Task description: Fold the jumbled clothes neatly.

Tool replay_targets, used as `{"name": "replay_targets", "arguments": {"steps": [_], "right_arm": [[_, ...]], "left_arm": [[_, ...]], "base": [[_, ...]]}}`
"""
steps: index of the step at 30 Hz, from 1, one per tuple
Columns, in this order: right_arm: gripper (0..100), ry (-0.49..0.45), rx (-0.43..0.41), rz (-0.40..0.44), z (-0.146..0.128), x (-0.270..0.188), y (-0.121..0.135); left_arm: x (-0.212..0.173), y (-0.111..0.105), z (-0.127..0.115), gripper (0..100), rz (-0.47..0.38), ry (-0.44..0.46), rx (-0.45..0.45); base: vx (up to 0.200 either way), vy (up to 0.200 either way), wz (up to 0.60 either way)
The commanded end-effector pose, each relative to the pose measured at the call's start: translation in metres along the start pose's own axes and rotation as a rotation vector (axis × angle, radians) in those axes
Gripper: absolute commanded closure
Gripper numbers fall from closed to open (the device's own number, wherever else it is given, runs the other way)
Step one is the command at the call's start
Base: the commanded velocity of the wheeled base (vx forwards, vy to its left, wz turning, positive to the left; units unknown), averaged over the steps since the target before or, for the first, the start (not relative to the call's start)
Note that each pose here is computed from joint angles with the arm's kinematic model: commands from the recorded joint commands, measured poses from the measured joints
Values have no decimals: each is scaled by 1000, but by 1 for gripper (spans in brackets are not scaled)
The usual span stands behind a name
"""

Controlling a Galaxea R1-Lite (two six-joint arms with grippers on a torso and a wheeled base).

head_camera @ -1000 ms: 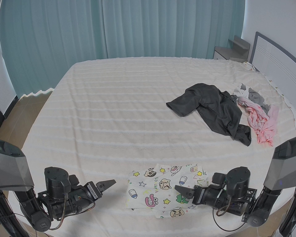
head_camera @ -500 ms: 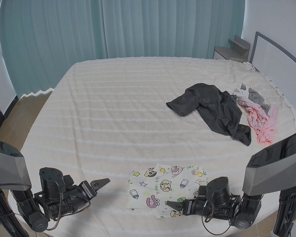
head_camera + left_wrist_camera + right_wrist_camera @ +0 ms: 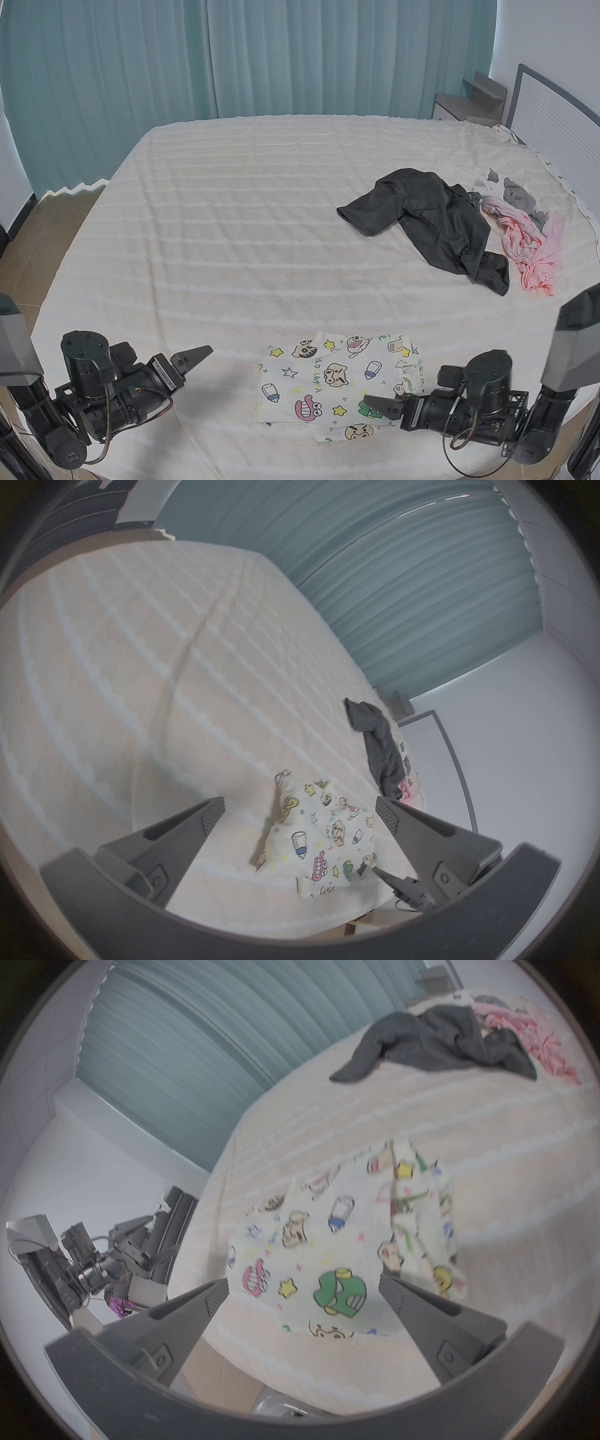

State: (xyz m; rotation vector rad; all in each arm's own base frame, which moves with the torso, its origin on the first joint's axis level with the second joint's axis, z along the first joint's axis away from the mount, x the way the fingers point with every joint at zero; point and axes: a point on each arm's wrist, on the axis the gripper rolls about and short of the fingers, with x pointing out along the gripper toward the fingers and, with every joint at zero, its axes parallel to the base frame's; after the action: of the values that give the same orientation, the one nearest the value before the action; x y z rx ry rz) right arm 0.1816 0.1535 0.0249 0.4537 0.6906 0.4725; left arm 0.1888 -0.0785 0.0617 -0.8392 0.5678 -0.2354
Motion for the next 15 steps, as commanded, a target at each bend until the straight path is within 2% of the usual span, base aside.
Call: {"name": "replay_targets", "arguments": {"steps": [1,2,4,6,7,10,11,12,14,15], "right_arm": [[0,-261,-22,40,29,-67,16],[0,-333,-57,18,32,-84,17],[0,-420,-80,-19,38,-103,19],[0,-477,-84,-62,40,-118,18],[0,-521,-92,-105,39,-135,17],[0,-566,-113,-178,35,-159,11],[0,-566,-113,-178,35,-159,11],[0,-596,-108,-268,29,-177,2],[0,-611,-83,-401,18,-194,-13],[0,-611,-77,-423,15,-197,-17]], "left_arm": [[-41,-28,20,0,-148,-184,115],[-56,-34,23,0,-169,-240,173],[-73,-39,24,0,-170,-299,246],[-87,-40,25,0,-160,-342,286],[-105,-42,25,0,-155,-398,311],[-131,-37,20,0,-122,-453,362],[-131,-37,20,0,-122,-453,362],[-153,-29,14,0,-64,-495,420],[-177,-15,4,0,-20,-541,483],[-182,-12,2,0,-13,-549,494]], "base": [[0,0,0],[0,0,0],[0,0,0],[0,0,0],[0,0,0],[0,0,0],[0,0,0],[0,0,0],[0,0,0],[0,0,0]]}}
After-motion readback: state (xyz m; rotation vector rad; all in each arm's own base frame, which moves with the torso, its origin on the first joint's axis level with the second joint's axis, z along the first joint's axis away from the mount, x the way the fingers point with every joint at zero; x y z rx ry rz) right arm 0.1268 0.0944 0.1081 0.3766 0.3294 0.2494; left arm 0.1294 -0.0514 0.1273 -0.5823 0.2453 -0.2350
